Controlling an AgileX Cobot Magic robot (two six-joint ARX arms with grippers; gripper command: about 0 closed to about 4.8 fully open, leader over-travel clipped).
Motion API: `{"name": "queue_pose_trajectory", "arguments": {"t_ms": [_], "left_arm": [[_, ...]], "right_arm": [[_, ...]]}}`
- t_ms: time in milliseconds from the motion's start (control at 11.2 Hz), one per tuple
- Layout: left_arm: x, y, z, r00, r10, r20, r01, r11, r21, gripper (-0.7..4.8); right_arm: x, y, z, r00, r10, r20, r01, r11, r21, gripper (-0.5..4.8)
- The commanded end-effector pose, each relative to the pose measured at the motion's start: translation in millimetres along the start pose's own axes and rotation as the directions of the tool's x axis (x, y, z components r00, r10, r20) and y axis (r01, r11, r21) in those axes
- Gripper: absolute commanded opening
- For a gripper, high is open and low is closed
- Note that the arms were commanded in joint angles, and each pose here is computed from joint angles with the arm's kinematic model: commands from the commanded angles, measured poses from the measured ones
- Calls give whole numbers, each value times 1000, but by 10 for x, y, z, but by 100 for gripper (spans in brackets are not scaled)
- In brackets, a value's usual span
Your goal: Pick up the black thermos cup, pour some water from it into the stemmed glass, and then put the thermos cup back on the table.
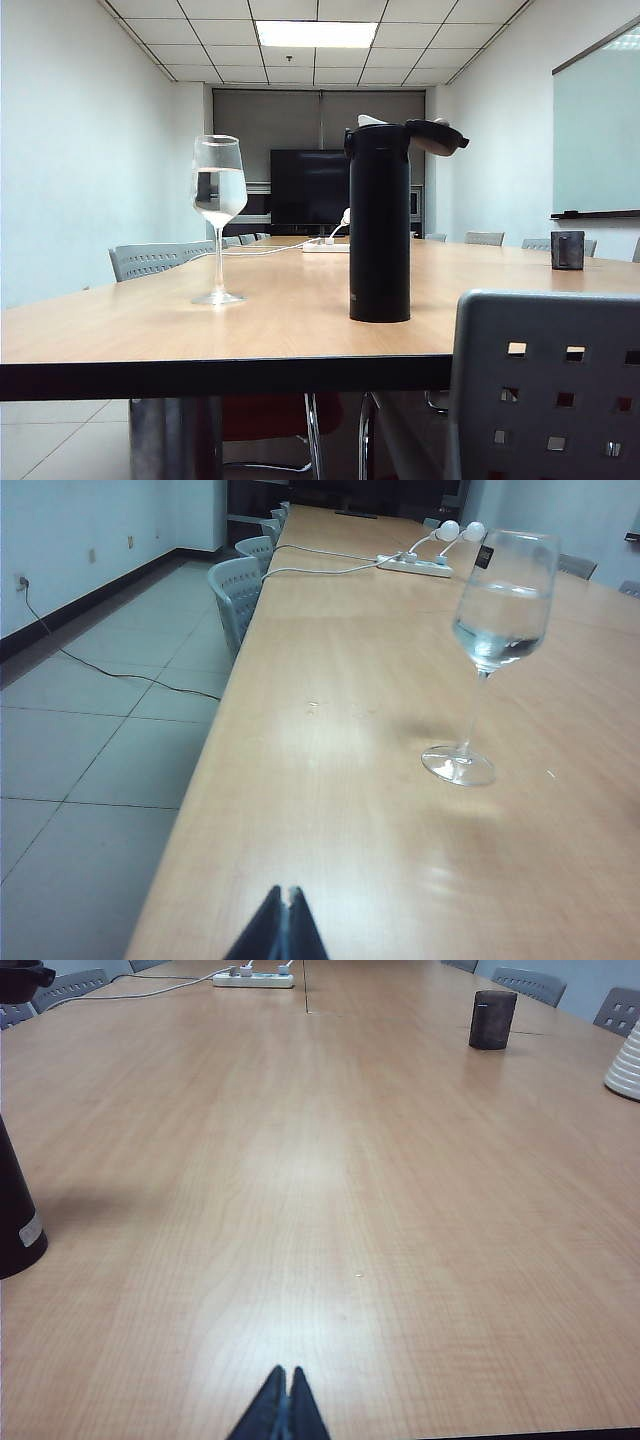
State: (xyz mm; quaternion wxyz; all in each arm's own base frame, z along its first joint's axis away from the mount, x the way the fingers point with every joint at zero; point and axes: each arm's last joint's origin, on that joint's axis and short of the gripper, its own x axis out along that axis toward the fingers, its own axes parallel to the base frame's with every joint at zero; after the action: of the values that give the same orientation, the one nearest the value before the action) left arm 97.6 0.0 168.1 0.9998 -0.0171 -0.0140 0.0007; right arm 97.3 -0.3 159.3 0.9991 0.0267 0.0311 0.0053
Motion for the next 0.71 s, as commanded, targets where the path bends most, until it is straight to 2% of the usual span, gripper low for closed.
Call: {"name": "queue_pose_trajectory", "arguments": {"t_ms": [89, 179, 268, 357, 447, 625, 715], "left_arm": [[1, -1, 10, 1000, -3, 11, 3, 1000, -4, 2], [0, -2, 18, 1000, -4, 15, 4, 1000, -4, 104], [0, -2, 20, 1000, -4, 16, 4, 1000, -4, 107], [-2, -2, 32, 1000, -4, 20, 5, 1000, -22, 144], [-6, -2, 49, 1000, -3, 22, 5, 998, -63, 274], [-17, -5, 113, 999, -5, 40, 9, 995, -98, 479], [-137, -38, 472, 996, -77, 36, 80, 992, -94, 479]], "right_arm": [[1, 0, 15, 1000, -1, 19, 0, 1000, 3, 7], [1, 2, 31, 999, 5, 35, -5, 1000, 3, 142], [0, 3, 36, 999, 6, 41, -6, 1000, 3, 171], [-4, 5, 77, 997, 9, 77, -9, 1000, 2, 248], [-12, 8, 113, 996, 11, 89, -11, 1000, 1, 299], [-36, 13, 198, 994, 13, 112, -13, 1000, 0, 372], [-220, 62, 655, 977, 89, 194, -87, 996, -18, 424]]}}
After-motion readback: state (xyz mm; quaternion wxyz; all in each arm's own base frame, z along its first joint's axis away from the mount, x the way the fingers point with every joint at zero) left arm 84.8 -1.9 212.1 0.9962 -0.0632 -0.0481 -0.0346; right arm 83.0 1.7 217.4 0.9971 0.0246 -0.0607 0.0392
